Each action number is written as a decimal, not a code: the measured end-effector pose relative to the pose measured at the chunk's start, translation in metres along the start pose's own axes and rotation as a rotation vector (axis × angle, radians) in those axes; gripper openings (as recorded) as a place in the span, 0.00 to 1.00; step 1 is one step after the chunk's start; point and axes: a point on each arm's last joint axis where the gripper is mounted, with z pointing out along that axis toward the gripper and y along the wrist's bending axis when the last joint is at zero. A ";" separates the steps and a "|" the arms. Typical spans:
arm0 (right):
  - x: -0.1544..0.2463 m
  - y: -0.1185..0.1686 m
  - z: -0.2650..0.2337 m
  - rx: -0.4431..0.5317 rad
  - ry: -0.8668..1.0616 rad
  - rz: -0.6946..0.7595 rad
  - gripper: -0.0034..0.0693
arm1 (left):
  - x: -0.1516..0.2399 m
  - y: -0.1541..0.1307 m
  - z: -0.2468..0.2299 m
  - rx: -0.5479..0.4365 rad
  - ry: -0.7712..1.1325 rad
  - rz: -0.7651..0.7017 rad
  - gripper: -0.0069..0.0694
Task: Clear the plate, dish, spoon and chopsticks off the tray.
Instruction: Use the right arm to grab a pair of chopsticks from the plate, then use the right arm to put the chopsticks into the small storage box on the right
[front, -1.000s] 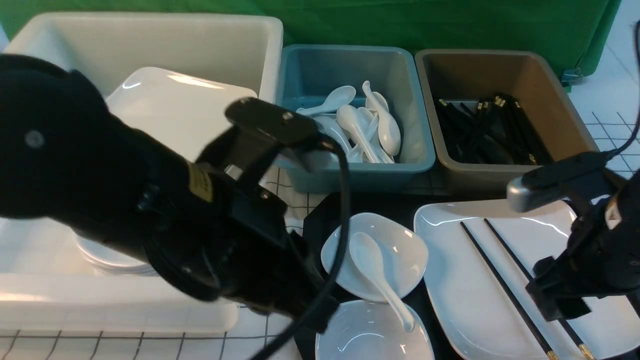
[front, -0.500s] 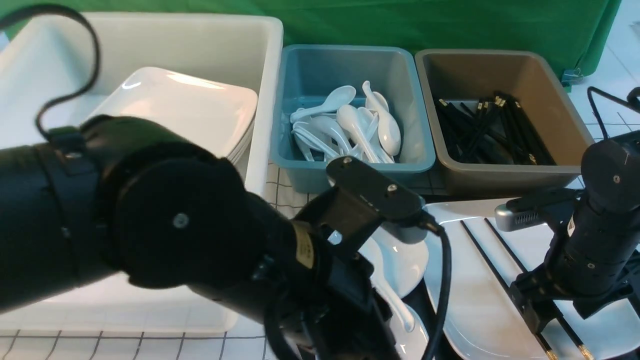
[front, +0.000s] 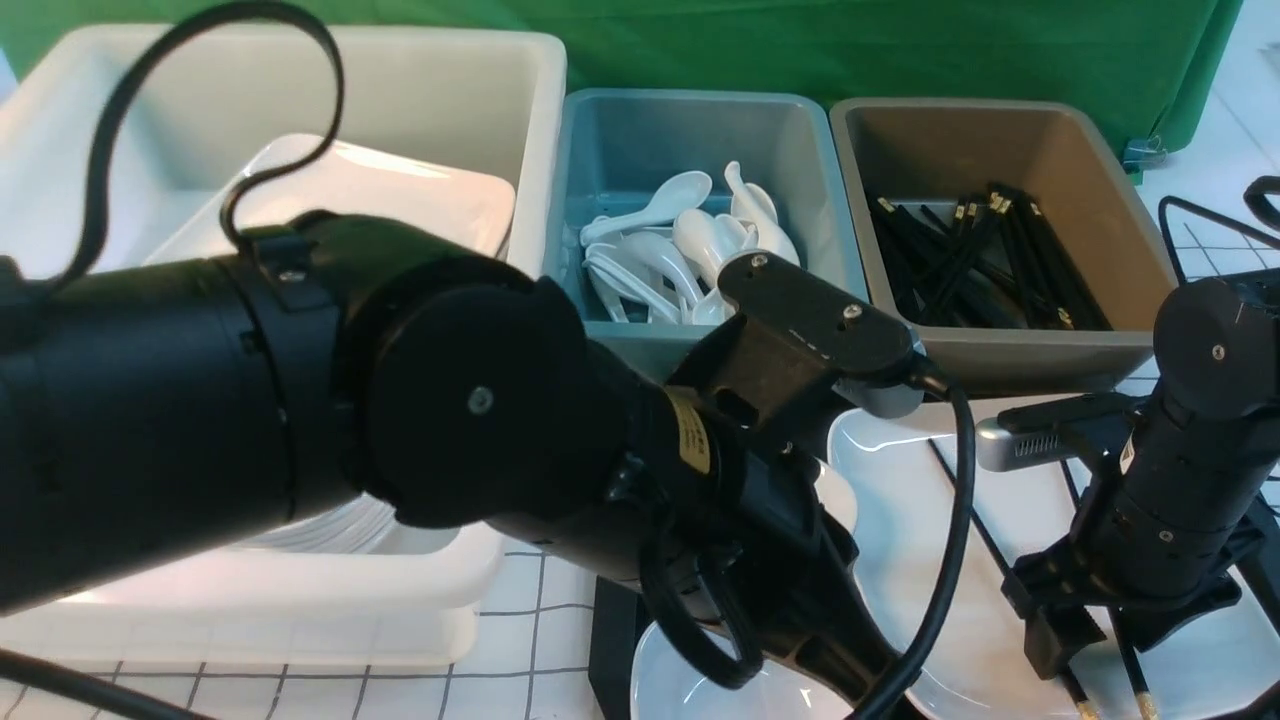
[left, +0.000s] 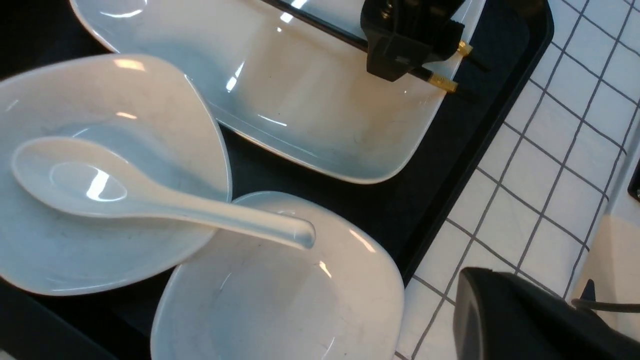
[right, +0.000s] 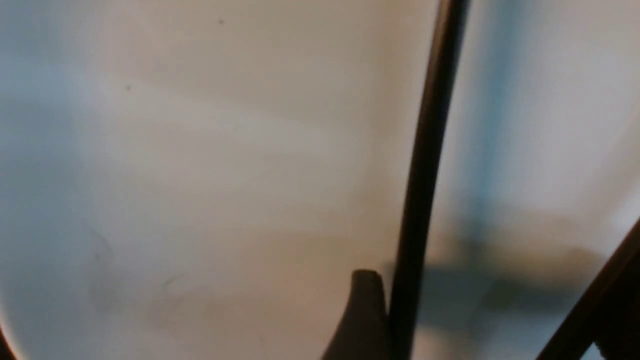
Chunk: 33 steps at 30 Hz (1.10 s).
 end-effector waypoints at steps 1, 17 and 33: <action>0.000 0.000 0.000 0.000 0.003 0.000 0.83 | 0.000 0.000 0.000 0.000 -0.001 0.000 0.08; 0.008 0.001 -0.003 -0.008 0.072 -0.032 0.22 | -0.003 0.000 0.000 -0.005 -0.036 0.000 0.08; 0.033 0.006 -0.146 -0.107 -0.537 -0.071 0.22 | -0.057 0.009 -0.021 -0.130 -0.675 0.072 0.09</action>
